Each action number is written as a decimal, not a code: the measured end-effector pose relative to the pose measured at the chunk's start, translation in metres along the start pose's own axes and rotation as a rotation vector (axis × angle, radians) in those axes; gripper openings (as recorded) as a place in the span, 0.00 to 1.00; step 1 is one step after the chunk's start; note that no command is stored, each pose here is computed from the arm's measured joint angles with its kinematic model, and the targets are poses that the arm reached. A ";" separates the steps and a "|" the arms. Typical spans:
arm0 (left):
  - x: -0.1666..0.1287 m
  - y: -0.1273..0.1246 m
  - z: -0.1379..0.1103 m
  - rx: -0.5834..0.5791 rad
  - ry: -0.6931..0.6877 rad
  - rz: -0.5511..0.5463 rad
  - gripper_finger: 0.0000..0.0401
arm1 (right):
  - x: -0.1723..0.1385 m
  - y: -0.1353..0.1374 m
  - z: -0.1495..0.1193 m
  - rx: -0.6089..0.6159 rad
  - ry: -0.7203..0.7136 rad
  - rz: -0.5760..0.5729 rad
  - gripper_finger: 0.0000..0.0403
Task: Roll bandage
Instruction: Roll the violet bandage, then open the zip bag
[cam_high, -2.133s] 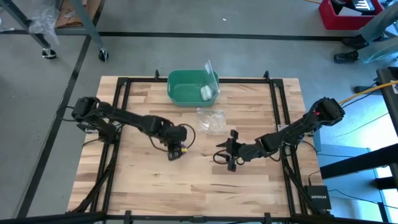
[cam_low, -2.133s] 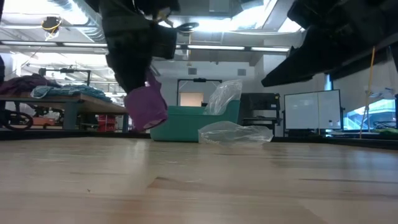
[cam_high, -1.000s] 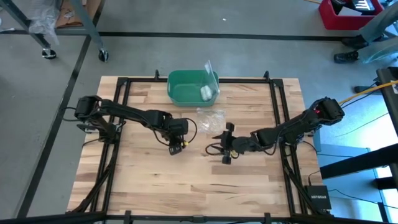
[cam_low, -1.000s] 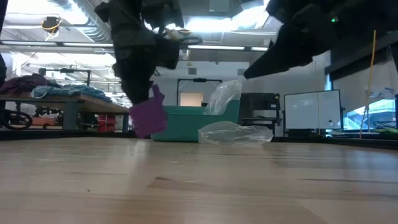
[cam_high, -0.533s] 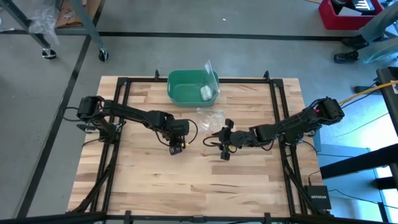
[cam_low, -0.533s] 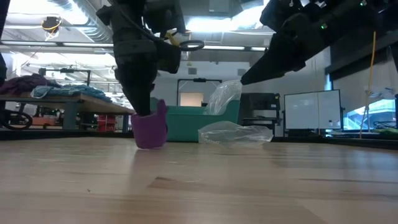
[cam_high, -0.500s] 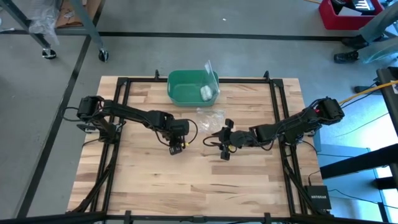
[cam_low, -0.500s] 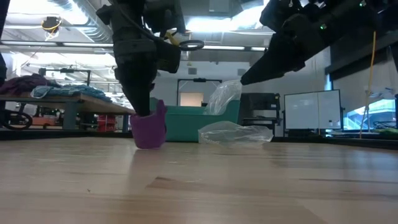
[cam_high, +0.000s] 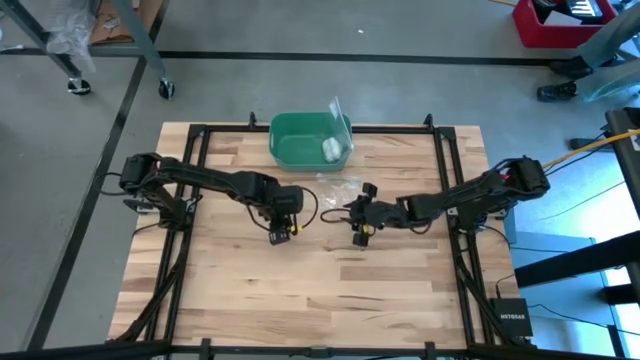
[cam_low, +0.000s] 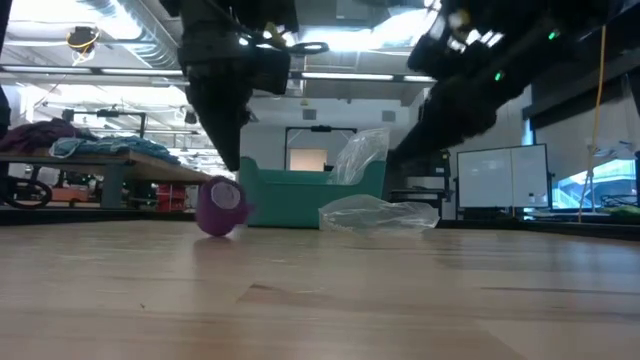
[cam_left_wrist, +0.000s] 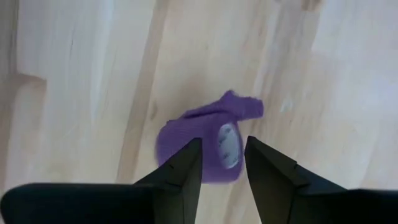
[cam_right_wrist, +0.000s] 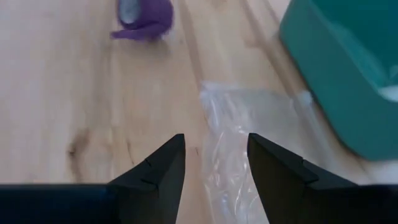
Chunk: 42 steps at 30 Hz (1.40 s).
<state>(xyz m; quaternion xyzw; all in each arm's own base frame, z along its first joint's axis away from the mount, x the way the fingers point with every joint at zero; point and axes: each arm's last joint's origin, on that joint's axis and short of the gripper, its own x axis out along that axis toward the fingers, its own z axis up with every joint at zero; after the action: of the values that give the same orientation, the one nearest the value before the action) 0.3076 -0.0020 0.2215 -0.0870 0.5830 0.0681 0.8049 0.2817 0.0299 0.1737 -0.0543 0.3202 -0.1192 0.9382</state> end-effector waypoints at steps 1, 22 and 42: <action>0.000 0.000 0.000 0.003 0.003 0.000 0.28 | 0.005 -0.003 -0.002 -0.001 0.014 0.001 0.44; 0.035 -0.013 0.010 -0.079 -0.449 -0.020 0.28 | 0.029 0.063 -0.044 0.078 0.221 0.451 0.44; 0.069 -0.013 0.007 -0.246 -0.435 -0.053 0.28 | 0.009 0.055 0.015 -0.213 0.197 0.155 0.44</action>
<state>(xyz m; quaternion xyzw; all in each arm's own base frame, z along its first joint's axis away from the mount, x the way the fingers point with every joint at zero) 0.3380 -0.0122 0.1586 -0.1831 0.3808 0.1346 0.8963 0.3086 0.0814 0.1705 -0.1165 0.4246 -0.0164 0.8977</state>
